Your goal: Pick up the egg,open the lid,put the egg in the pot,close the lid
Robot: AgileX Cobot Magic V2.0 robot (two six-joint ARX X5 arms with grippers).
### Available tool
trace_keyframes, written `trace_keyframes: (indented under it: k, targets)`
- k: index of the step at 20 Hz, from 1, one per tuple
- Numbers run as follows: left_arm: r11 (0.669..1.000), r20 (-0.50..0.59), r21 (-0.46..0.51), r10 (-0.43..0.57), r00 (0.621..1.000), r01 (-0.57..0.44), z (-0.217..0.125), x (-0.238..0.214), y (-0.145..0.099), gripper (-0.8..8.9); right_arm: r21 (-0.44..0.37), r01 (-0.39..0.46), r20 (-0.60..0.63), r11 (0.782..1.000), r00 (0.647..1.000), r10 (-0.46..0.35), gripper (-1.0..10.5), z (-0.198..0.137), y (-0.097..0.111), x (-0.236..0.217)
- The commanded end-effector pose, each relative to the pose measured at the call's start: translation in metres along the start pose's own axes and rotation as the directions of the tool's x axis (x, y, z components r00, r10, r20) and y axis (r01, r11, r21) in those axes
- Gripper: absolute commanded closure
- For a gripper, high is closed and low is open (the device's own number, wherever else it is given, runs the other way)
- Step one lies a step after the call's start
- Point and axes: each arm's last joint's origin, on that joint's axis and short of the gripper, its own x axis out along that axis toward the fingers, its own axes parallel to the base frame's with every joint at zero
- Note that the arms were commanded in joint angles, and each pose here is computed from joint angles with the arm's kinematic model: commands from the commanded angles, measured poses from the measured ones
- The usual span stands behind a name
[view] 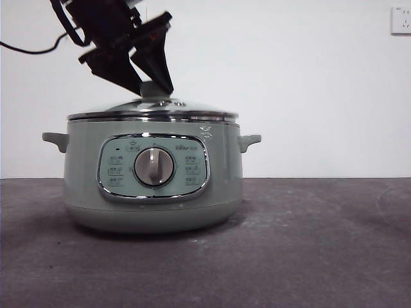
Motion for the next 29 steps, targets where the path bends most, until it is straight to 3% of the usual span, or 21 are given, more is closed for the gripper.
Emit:
trace_keyframes:
  k: [1, 9, 14, 20, 24, 29]
  targets:
    - [1.0, 0.117, 0.007, 0.004, 0.993, -0.005, 0.017, -0.03, -0.004, 8.22, 0.003, -0.002, 0.019, 1.0, 1.0, 0.001, 9.6, 0.002, 0.0, 0.001]
    - [0.997, 0.258, 0.015, 0.064, 0.964, -0.071, 0.034, -0.145, -0.02, 8.22, -0.035, -0.066, 0.014, 0.997, 0.998, 0.067, 9.6, 0.027, 0.007, 0.047]
    - [0.993, 0.322, 0.007, 0.11, 0.94, -0.119, 0.012, -0.216, -0.031, 8.22, -0.107, -0.136, -0.053, 0.985, 0.99, 0.131, 9.6, 0.063, 0.025, 0.104]
    - [0.989, 0.349, -0.003, 0.137, 0.927, -0.145, -0.018, -0.266, -0.04, 8.22, -0.182, -0.202, -0.14, 0.962, 0.974, 0.178, 9.6, 0.094, 0.051, 0.188]
    - [0.989, 0.35, -0.013, 0.144, 0.926, -0.15, -0.033, -0.285, -0.044, 8.22, -0.23, -0.23, -0.187, 0.946, 0.964, 0.189, 9.6, 0.09, 0.063, 0.248]
    - [0.989, 0.351, -0.027, 0.143, 0.926, -0.142, -0.04, -0.293, -0.046, 8.22, -0.296, -0.23, -0.256, 0.927, 0.954, 0.155, 9.6, 0.061, 0.067, 0.301]
